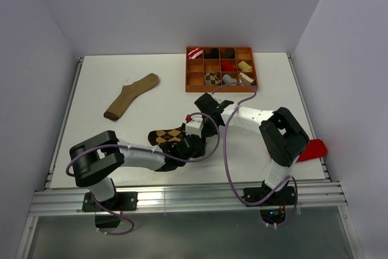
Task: Roll the socks
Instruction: Roll the sock at the center of the board.
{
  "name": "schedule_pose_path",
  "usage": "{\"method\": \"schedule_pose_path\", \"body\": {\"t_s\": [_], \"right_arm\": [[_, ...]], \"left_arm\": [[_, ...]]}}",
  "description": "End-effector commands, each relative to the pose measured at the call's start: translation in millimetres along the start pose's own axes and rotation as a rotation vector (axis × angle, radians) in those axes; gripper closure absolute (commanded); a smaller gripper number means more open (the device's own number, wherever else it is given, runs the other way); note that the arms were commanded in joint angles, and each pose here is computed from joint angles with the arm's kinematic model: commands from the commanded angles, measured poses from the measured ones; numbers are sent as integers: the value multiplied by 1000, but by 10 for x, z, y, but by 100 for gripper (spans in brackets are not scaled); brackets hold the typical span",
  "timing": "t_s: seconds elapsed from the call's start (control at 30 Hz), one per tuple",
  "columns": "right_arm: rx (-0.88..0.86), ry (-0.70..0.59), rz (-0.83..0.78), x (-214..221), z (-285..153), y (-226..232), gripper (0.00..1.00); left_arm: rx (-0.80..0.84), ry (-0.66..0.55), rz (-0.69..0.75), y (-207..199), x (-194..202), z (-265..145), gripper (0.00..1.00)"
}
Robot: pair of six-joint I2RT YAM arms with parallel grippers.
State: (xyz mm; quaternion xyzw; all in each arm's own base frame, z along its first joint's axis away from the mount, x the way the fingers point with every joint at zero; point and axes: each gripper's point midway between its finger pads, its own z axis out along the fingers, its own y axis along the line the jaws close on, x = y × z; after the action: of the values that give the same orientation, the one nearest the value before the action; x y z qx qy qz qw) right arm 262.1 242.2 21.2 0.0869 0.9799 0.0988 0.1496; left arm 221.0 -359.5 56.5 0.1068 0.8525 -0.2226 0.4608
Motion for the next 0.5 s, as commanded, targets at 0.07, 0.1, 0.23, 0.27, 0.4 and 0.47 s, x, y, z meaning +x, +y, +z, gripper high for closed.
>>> {"method": "schedule_pose_path", "body": {"t_s": [0.07,0.1,0.23,0.27,0.4,0.47], "right_arm": [[93,36,-24,114,43,-161,100],[94,35,-26,112,43,-155,100],[78,41,-29,129,53,-110,100],[66,49,-28,144,47,-91,100],[-21,21,-6,107,5,30,98],[-69,-6,17,78,-76,62,90]], "left_arm": [[-45,-22,43,-56,-25,133,56],[-46,-18,46,-59,-5,144,58],[-69,24,41,-42,146,193,77],[-74,31,36,-27,173,194,82],[-77,67,-21,30,298,153,99],[-63,86,-78,72,368,119,99]]}}
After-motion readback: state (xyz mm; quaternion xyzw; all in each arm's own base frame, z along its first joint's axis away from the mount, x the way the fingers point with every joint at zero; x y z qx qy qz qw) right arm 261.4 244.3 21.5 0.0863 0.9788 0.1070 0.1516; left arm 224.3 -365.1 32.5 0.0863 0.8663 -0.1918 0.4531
